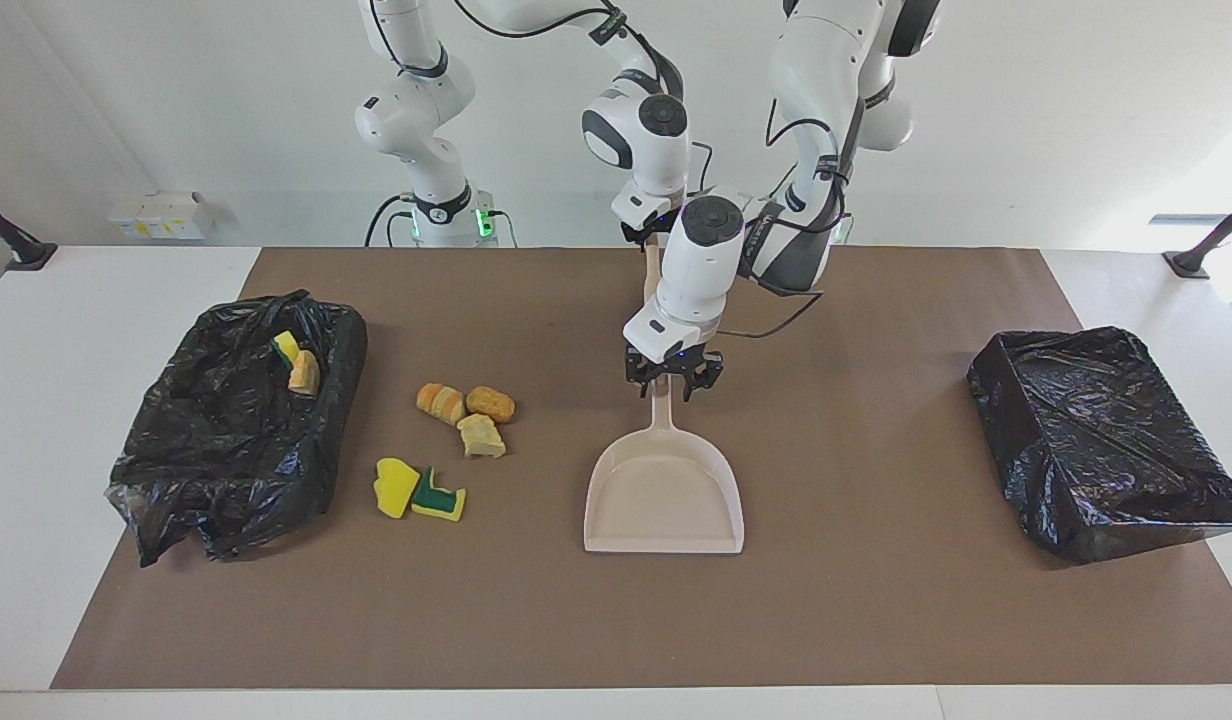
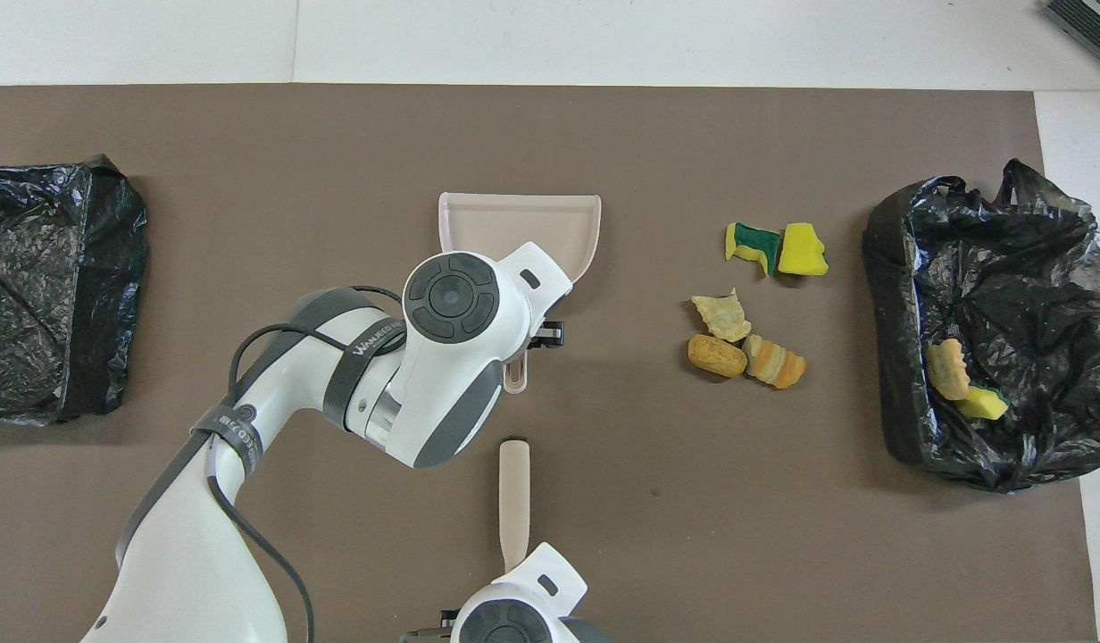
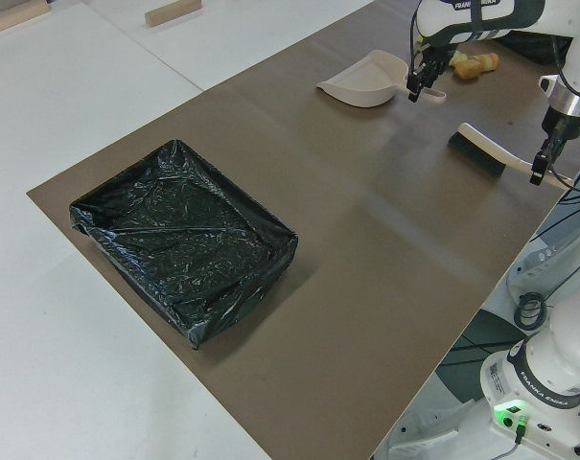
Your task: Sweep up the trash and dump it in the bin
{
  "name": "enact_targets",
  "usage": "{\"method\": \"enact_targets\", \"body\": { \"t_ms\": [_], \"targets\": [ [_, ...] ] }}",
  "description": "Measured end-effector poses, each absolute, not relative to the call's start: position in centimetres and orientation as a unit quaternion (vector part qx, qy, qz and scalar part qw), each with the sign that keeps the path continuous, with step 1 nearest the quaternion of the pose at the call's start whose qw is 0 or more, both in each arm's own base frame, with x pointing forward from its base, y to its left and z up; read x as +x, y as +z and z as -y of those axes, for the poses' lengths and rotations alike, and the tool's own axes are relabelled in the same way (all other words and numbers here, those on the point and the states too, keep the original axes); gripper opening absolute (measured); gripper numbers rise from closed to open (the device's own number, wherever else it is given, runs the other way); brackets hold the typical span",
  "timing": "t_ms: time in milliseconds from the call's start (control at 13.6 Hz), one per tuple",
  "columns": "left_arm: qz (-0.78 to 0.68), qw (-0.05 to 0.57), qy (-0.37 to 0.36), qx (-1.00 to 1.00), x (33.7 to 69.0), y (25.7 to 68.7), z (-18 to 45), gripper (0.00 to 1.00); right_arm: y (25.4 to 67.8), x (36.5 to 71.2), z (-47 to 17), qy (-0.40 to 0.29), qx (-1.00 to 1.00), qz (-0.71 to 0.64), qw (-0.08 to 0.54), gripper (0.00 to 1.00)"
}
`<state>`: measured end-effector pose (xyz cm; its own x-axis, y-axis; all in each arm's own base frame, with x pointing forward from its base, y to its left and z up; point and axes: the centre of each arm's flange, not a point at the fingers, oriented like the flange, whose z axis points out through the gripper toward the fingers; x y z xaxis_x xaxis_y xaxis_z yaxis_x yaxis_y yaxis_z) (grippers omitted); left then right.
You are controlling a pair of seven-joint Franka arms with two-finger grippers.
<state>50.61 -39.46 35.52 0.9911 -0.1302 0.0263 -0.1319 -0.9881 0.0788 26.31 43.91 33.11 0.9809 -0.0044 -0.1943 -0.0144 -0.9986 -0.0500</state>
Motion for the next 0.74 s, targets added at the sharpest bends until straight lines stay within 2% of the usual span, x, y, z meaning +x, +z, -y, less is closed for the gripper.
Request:
{"method": "enact_targets", "body": {
  "t_ms": [147,294,662,736],
  "targets": [
    [0.067,0.040,0.009,0.997,50.3,35.4,39.7,0.50,33.2,27.3,-43.4,0.095,-0.995,-0.007,0.025,0.26],
    [0.065,0.040,0.010,0.997,50.4,35.5,39.6,0.32,33.8,28.5,-42.9,0.100,-0.995,-0.009,0.021,0.26],
    [0.062,0.039,0.012,0.997,50.7,35.6,39.3,0.32,39.5,32.8,-38.1,0.123,-0.992,-0.003,0.004,0.26],
    [0.062,0.039,0.012,0.997,50.7,35.6,39.3,0.40,41.0,33.7,-36.1,0.128,-0.992,0.001,0.000,0.26]
  ]
}}
